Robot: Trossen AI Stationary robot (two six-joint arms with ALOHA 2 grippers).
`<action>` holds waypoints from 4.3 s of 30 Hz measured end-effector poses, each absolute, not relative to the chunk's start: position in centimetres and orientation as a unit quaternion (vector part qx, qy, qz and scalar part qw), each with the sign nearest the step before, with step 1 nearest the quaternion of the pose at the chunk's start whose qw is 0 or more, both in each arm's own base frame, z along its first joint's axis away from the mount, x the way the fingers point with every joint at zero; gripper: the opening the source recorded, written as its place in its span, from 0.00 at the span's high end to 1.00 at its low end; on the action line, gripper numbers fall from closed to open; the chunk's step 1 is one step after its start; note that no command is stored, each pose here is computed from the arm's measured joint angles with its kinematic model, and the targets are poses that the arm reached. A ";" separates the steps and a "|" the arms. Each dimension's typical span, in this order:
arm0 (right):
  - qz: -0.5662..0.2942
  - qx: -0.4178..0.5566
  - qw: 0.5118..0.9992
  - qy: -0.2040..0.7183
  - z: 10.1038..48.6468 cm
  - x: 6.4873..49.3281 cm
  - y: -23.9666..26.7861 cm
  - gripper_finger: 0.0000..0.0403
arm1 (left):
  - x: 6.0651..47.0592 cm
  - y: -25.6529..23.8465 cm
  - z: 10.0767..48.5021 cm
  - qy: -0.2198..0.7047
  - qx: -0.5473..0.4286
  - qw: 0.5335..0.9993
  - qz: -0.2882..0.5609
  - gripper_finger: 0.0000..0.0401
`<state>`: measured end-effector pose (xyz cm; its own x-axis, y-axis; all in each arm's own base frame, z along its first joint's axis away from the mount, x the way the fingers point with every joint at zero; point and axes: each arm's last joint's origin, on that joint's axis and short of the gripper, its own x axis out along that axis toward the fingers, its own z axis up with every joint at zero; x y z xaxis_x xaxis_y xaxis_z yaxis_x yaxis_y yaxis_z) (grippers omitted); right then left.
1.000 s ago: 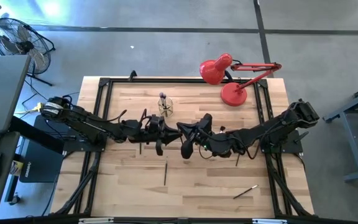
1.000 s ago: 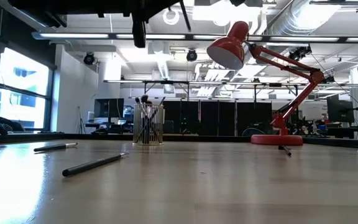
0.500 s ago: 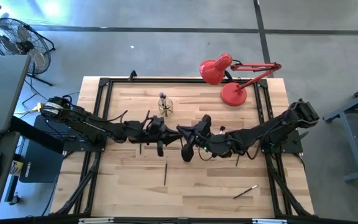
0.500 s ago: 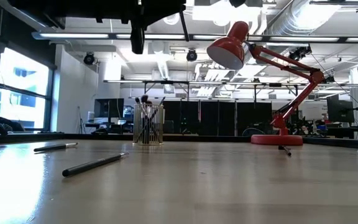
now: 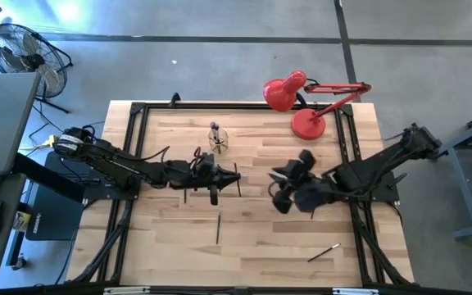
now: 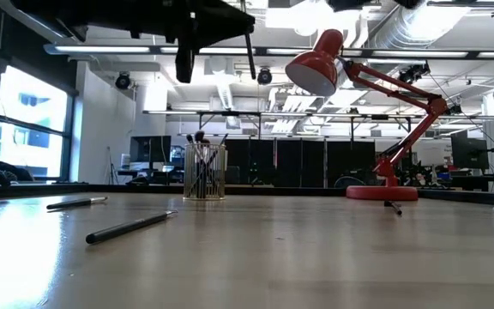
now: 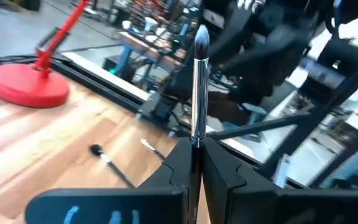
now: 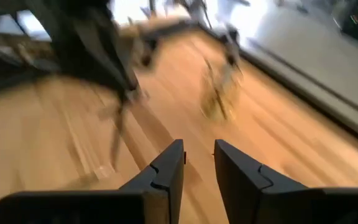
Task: Put items in baskets/containers
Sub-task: Put the eyeshadow brush into the wire organizer
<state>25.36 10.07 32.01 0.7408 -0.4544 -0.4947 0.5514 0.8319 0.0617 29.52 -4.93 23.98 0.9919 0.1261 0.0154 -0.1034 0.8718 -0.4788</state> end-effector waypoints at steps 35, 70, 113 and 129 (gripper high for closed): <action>-0.419 0.169 0.836 0.312 28.5 25.9 6.1 0.78 | 25.2 13.8 22.7 0.111 -0.066 0.974 0.184 0.98; -0.477 0.191 0.811 0.281 28.6 26.6 2.9 0.78 | 25.8 16.7 19.6 0.116 -0.077 0.982 0.129 0.73; -0.327 0.119 0.835 0.426 24.3 27.8 10.1 0.78 | 20.0 -4.5 26.9 0.199 -0.295 0.860 0.367 0.98; -0.325 0.106 0.843 0.415 24.3 27.9 10.5 0.78 | 19.3 0.4 24.5 0.372 -0.393 0.724 0.428 0.97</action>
